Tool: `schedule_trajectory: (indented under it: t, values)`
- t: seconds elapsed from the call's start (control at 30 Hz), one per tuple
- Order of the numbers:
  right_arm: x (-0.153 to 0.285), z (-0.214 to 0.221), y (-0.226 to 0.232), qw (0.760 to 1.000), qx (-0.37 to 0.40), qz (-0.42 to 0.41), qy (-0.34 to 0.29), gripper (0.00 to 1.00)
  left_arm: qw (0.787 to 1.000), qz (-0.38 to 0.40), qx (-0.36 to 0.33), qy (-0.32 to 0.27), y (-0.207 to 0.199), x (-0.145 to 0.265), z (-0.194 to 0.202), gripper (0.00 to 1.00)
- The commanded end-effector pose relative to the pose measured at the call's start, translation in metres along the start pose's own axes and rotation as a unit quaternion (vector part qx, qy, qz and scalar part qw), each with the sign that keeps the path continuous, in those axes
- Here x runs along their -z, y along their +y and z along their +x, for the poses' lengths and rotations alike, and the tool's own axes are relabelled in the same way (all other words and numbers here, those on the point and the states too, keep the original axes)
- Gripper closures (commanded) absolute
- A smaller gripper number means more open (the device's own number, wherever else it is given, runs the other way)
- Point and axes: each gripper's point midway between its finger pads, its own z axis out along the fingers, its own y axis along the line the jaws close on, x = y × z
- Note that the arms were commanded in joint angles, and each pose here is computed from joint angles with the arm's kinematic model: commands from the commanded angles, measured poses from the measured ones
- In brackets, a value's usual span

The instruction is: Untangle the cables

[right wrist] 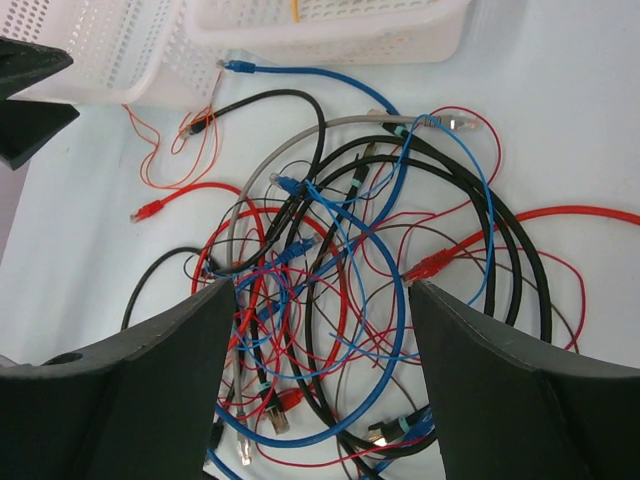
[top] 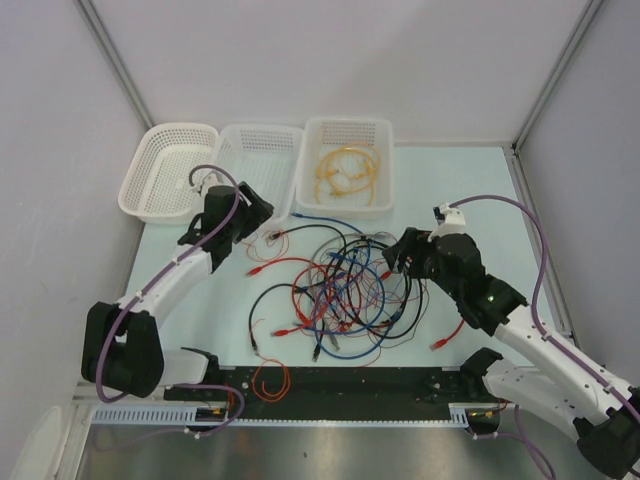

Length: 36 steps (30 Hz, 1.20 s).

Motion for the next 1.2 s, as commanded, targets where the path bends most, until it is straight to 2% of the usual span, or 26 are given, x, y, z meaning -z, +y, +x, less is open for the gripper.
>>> schedule_trajectory:
  t: [0.0, 0.13, 0.27, 0.33, 0.5, 0.8, 0.9, 1.0, 1.03, 1.17]
  values:
    - [0.004, -0.006, 0.007, 1.0, -0.019, -0.015, -0.01, 0.25, 0.999, 0.03, -0.021, -0.01, -0.02, 0.009, -0.014, 0.2]
    - [0.013, -0.008, 0.002, 1.0, -0.021, -0.008, -0.02, 0.25, 1.0, -0.003, -0.012, -0.008, 0.007, 0.03, -0.001, 0.23]
    - [0.013, -0.001, -0.003, 1.0, -0.023, -0.003, -0.016, 0.25, 0.999, -0.033, 0.027, 0.016, 0.05, 0.043, 0.04, 0.27]
    - [0.012, 0.001, -0.002, 1.0, -0.026, -0.007, -0.013, 0.25, 0.998, -0.033, 0.045, 0.022, 0.056, 0.045, 0.05, 0.28]
    - [0.014, -0.002, 0.004, 0.999, -0.036, -0.02, -0.017, 0.26, 0.995, -0.053, 0.061, 0.063, 0.07, 0.029, 0.076, 0.28]
    - [0.018, -0.001, -0.005, 0.999, -0.031, -0.001, -0.019, 0.26, 0.993, -0.067, 0.064, 0.077, 0.076, -0.015, 0.08, 0.34]
    - [0.017, 0.0, -0.007, 0.999, -0.029, 0.004, -0.019, 0.25, 0.992, -0.077, 0.063, 0.083, 0.078, -0.025, 0.08, 0.41]
    - [0.016, 0.0, -0.009, 1.0, -0.023, 0.008, -0.019, 0.26, 0.991, -0.076, 0.061, 0.087, 0.074, -0.031, 0.079, 0.56]
    - [0.016, 0.0, -0.009, 1.0, -0.022, 0.008, -0.019, 0.26, 0.992, -0.074, 0.061, 0.087, 0.073, -0.031, 0.078, 0.65]
    - [0.015, 0.001, -0.011, 1.0, -0.02, 0.012, -0.017, 0.26, 0.994, -0.065, 0.049, 0.076, 0.068, -0.028, 0.07, 0.84]
